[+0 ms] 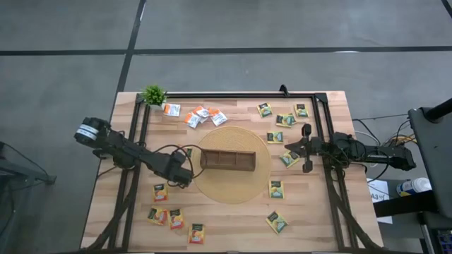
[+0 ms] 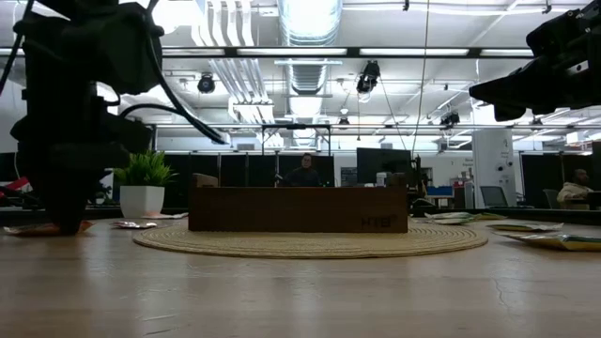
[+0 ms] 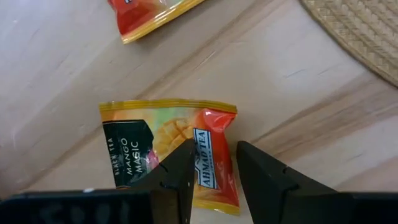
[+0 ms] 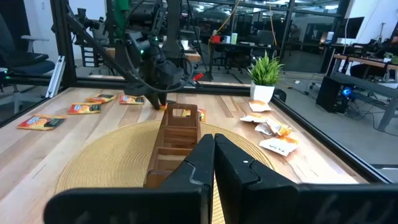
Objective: Pick & Place Tea
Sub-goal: Put the mango tea sachet into the left section of the wooden organizer
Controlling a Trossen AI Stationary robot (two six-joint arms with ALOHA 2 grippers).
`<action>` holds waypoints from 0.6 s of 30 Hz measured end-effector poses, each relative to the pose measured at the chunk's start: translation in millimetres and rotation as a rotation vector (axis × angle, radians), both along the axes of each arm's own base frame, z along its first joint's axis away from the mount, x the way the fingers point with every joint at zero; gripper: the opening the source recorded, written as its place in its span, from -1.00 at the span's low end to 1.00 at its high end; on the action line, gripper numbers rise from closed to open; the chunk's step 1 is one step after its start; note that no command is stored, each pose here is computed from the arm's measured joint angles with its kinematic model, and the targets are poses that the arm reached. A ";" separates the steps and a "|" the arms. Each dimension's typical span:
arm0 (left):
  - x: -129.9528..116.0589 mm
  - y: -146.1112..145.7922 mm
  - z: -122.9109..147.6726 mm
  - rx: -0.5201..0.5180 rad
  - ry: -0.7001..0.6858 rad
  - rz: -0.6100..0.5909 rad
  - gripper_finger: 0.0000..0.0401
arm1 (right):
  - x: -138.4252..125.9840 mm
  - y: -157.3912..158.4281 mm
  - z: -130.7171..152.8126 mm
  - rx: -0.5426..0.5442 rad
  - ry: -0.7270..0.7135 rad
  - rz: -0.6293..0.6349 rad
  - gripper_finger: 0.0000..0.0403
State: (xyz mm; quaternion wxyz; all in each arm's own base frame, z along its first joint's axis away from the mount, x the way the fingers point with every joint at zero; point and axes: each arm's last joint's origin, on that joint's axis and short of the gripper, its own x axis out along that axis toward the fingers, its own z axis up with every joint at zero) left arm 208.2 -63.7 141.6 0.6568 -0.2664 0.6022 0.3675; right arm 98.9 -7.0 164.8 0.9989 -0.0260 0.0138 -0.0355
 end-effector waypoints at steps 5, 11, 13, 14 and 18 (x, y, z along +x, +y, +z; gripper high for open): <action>3.2 -1.1 2.5 -0.005 -0.001 -0.045 -0.72 | 0.0 0.0 -0.1 0.000 0.000 0.000 -0.96; 9.8 -3.0 9.5 -0.010 -0.013 -0.128 -0.95 | 0.0 0.0 0.0 0.000 0.000 0.000 -0.96; 11.9 -3.7 11.9 -0.012 -0.019 -0.154 -0.96 | 0.0 0.0 0.0 0.000 0.000 0.000 -0.96; 13.2 -4.2 13.5 -0.013 -0.023 -0.164 -0.97 | 0.0 0.0 0.1 0.000 0.000 0.000 -0.96; 18.3 -5.1 25.1 0.026 -0.020 -0.206 -0.97 | 0.0 0.0 0.1 0.000 0.000 0.000 -0.96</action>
